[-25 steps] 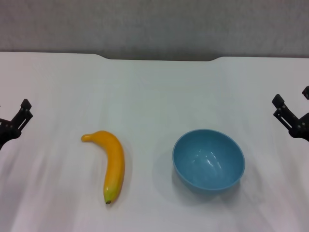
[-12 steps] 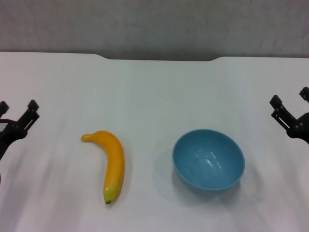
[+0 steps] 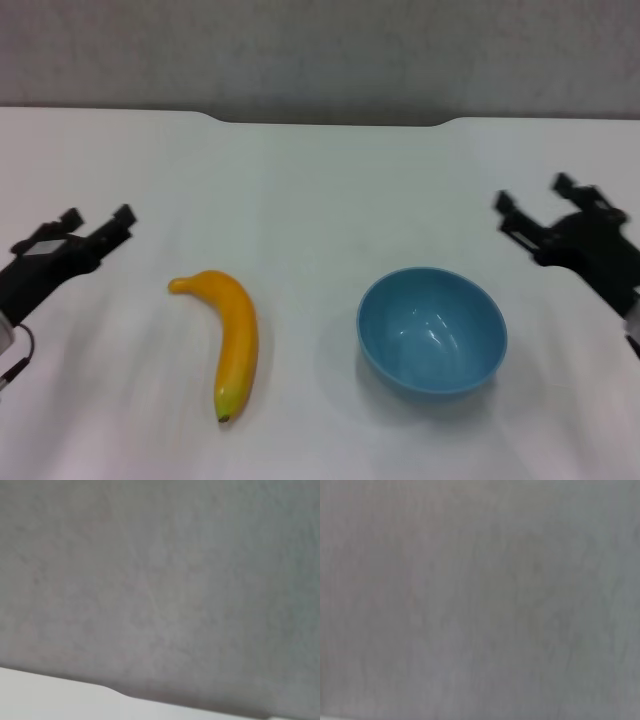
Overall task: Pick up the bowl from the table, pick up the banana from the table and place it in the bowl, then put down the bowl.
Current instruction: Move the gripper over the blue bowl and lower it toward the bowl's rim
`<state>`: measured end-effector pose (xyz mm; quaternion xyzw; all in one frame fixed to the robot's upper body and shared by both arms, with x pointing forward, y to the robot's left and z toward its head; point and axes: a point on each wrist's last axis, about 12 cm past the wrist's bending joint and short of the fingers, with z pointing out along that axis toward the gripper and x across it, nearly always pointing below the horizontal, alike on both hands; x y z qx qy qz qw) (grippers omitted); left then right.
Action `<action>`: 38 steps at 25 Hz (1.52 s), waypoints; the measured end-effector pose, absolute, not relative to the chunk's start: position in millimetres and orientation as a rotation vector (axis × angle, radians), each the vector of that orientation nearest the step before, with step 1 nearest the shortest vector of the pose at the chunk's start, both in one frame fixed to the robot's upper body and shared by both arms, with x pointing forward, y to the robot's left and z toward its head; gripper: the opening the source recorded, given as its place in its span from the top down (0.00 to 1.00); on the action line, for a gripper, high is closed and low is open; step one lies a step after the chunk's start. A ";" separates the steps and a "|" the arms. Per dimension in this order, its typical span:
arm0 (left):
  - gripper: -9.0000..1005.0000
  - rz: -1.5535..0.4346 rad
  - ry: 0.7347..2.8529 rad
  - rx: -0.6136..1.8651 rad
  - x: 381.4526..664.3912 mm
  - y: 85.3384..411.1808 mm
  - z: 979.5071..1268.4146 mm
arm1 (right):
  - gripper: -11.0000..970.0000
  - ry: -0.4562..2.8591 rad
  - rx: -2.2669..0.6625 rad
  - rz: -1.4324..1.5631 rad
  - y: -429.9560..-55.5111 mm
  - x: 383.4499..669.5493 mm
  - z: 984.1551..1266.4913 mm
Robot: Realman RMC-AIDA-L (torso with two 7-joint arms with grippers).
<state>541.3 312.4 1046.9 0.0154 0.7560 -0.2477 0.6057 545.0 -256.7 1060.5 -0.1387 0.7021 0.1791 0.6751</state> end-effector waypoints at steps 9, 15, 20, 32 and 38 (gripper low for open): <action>0.11 -0.521 1.862 0.164 547.8 294.2 1079.5 | 0.11 1.975 -0.460 0.072 -208.4 566.7 1101.9; 0.11 -0.490 1.944 0.188 547.6 289.9 1097.6 | 0.11 2.131 -0.504 -0.082 -182.5 574.9 1122.1; 0.11 -0.468 1.990 0.200 550.9 289.0 1095.2 | 0.11 2.176 -0.503 -0.060 -167.1 577.1 1136.4; 0.11 -0.447 1.995 0.217 553.3 286.7 1093.5 | 0.12 2.386 -0.451 0.043 -154.4 597.3 1145.1; 0.11 -0.444 1.995 0.212 554.0 287.2 1093.2 | 0.12 2.524 -0.426 0.062 -163.8 608.5 1124.9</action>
